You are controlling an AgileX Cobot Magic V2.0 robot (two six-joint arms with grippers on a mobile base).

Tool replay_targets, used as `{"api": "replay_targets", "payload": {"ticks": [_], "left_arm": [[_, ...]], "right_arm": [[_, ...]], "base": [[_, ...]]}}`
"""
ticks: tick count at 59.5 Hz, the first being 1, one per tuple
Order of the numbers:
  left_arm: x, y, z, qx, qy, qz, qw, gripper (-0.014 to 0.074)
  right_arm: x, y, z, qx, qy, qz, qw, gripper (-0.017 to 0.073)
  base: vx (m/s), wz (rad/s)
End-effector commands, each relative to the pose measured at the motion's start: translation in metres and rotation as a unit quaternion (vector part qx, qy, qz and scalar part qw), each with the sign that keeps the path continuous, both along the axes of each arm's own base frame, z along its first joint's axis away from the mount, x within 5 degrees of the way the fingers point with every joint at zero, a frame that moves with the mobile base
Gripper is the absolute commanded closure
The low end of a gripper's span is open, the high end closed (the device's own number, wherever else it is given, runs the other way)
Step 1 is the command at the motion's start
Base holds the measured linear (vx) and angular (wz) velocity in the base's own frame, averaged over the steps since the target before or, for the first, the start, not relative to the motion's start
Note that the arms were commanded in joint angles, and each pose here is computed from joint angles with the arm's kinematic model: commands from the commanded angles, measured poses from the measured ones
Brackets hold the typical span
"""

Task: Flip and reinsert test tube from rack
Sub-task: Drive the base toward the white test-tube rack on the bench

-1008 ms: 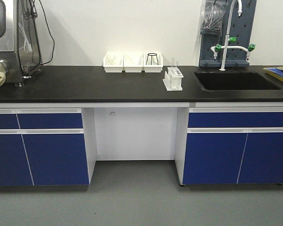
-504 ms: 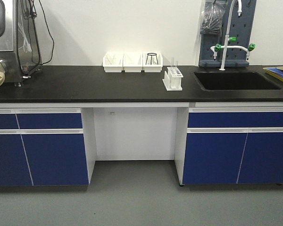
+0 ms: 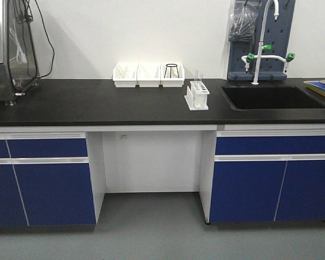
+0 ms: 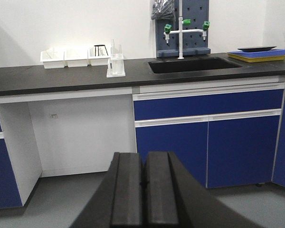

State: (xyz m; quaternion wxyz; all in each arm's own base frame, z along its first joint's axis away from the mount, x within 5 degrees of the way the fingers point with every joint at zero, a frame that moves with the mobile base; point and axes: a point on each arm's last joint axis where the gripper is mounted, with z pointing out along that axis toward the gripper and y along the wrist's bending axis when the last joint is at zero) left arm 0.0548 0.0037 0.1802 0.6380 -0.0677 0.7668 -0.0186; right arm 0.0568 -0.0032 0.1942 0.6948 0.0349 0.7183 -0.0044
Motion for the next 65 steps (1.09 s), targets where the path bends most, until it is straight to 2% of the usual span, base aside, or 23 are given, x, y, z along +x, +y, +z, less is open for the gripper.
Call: {"api": "replay_targets", "payload": {"ticks": [1, 65], "left_arm": [[0.0004, -0.0009, 0.007, 0.0, -0.044, -0.006, 0.999, 0.06], [0.0004, -0.0009, 0.007, 0.0, -0.044, -0.006, 0.999, 0.06]], "right_arm": [[-0.0008, -0.0002, 0.0079, -0.005, -0.047, -0.003, 0.999, 0.0571], [-0.0008, -0.0002, 0.0079, -0.005, -0.047, -0.003, 0.999, 0.0571]], "base": [[0.3, -0.02], [0.44, 0.0]]}}
